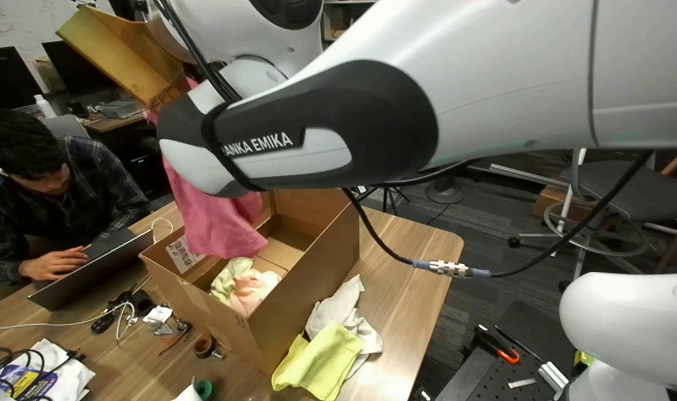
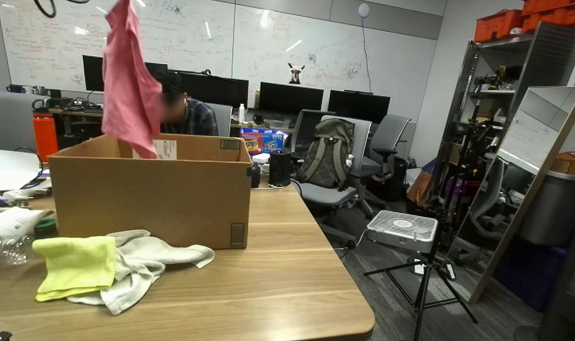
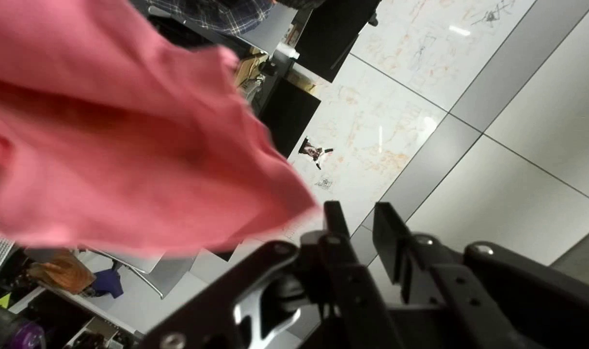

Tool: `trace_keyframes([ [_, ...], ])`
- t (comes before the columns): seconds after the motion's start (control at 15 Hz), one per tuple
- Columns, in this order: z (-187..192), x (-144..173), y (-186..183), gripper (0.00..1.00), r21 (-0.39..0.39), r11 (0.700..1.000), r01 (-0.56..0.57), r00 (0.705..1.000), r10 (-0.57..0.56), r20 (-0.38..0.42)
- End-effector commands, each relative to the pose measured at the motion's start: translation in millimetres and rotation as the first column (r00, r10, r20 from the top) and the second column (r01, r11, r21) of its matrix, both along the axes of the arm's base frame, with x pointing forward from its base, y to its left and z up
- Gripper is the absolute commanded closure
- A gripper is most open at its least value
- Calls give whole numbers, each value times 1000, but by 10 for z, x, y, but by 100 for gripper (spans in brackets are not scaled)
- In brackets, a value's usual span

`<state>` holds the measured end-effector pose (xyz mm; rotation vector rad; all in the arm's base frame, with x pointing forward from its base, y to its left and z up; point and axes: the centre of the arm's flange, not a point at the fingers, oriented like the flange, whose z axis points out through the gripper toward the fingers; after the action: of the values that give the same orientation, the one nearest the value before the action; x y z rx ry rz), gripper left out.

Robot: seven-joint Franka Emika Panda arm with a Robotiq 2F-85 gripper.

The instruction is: Pick the clothes on the table and put them in the box

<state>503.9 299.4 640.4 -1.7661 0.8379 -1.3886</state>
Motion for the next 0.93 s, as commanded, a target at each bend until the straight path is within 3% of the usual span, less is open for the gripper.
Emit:
trace_keyframes([
  [0.0,80,41,88,44,-38,999,-9,1000,9,-2],
  [0.4,-46,-169,71,1,-155,981,-113,984,89,-152],
  [0.87,-141,-313,-64,0,-296,923,-247,924,133,-358],
])
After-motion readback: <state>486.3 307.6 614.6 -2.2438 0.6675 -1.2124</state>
